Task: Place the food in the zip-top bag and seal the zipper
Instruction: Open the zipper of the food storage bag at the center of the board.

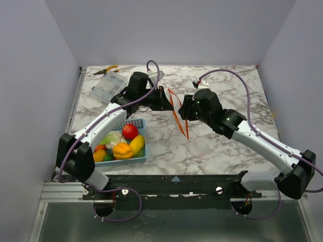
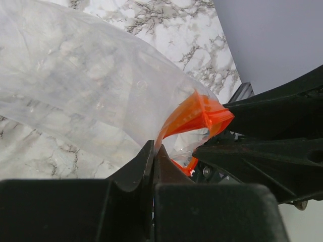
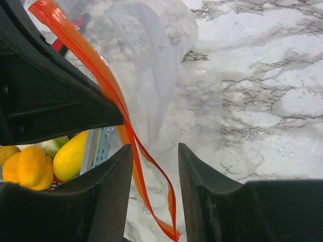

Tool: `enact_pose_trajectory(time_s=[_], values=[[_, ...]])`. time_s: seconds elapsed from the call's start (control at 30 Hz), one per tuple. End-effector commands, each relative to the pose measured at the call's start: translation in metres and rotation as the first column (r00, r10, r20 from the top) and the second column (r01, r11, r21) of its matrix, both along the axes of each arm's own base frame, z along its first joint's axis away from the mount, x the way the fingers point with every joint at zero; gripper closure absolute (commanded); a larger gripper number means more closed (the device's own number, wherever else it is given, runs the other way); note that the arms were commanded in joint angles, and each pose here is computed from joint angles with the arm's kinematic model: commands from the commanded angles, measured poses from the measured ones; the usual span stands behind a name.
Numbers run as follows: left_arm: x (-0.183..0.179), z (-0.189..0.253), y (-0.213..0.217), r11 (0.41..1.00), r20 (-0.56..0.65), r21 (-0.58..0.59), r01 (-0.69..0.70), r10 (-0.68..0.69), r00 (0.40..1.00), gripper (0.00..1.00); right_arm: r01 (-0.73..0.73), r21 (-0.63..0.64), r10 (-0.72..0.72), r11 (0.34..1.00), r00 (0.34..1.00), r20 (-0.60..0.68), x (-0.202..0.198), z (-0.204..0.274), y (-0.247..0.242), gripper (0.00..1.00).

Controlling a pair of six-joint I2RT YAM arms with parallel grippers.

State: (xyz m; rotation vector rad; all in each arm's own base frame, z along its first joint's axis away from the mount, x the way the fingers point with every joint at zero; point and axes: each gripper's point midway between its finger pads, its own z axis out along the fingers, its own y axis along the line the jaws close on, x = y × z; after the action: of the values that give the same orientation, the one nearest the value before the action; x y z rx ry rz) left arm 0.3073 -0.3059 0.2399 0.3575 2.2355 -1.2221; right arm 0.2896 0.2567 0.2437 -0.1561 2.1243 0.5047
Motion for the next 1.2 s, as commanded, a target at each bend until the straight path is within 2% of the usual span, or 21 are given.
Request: enact_pose_trajectory(time_s=[0.0, 0.1, 0.23, 0.3, 0.43, 0.47, 0.57, 0.73, 0.87, 0.97, 1.07, 1.17], values=[[-0.012, 0.011, -0.01, 0.996, 0.015, -0.051, 0.067, -0.066, 0.998, 1.0, -0.002, -0.028, 0.004, 1.0, 0.999, 0.04, 0.007, 0.005, 0.002, 0.6], [-0.018, 0.014, -0.016, 0.992, 0.021, -0.072, 0.099, -0.097, 0.995, 1.0, 0.04, -0.052, -0.037, 0.998, 0.998, 0.05, 0.01, -0.002, -0.006, 0.7], [-0.028, 0.017, -0.024, 0.987, 0.038, -0.077, 0.138, -0.135, 0.99, 1.0, 0.113, -0.061, -0.109, 0.992, 0.992, 0.062, 0.01, -0.009, -0.022, 0.99], [-0.031, 0.02, -0.025, 0.987, 0.048, -0.075, 0.14, -0.137, 0.989, 0.89, 0.161, -0.082, -0.156, 0.984, 0.985, 0.069, 0.008, -0.009, -0.036, 0.99], [-0.036, 0.034, -0.02, 0.989, 0.12, -0.071, 0.129, -0.12, 0.985, 0.48, 0.301, -0.212, -0.288, 0.93, 0.953, 0.092, -0.001, -0.002, -0.084, 0.99], [-0.037, 0.038, -0.019, 0.989, 0.142, -0.076, 0.13, -0.119, 0.983, 0.43, 0.339, -0.24, -0.322, 0.91, 0.941, 0.107, -0.004, 0.003, -0.098, 0.99], [-0.047, 0.055, -0.015, 0.985, 0.21, -0.1, 0.143, -0.12, 0.97, 0.34, 0.428, -0.285, -0.399, 0.857, 0.903, 0.158, -0.021, 0.026, -0.138, 0.99], [-0.055, 0.074, -0.008, 0.985, 0.299, -0.103, 0.136, -0.1, 0.949, 0.3, 0.488, -0.32, -0.446, 0.812, 0.873, 0.199, -0.049, 0.058, -0.182, 0.99], [-0.053, 0.083, 0.002, 0.991, 0.361, -0.089, 0.096, -0.058, 0.931, 0.28, 0.432, -0.348, -0.408, 0.832, 0.902, 0.144, -0.046, 0.047, -0.168, 0.99], [-0.046, 0.087, 0.012, 0.997, 0.394, -0.067, 0.026, 0.002, 0.919, 0.25, 0.33, -0.36, -0.33, 0.873, 0.942, 0.062, -0.031, 0.009, -0.13, 0.99], [-0.04, 0.091, 0.025, 0.996, 0.366, -0.043, -0.074, 0.084, 0.927, 0.22, 0.184, -0.31, -0.204, 0.933, 0.978, -0.034, -0.016, -0.042, -0.078, 0.99], [-0.051, 0.096, 0.034, 0.992, 0.32, -0.068, -0.108, 0.124, 0.939, 0.21, 0.074, -0.216, -0.102, 0.974, 0.987, -0.124, -0.01, -0.088, -0.033, 0.99]])
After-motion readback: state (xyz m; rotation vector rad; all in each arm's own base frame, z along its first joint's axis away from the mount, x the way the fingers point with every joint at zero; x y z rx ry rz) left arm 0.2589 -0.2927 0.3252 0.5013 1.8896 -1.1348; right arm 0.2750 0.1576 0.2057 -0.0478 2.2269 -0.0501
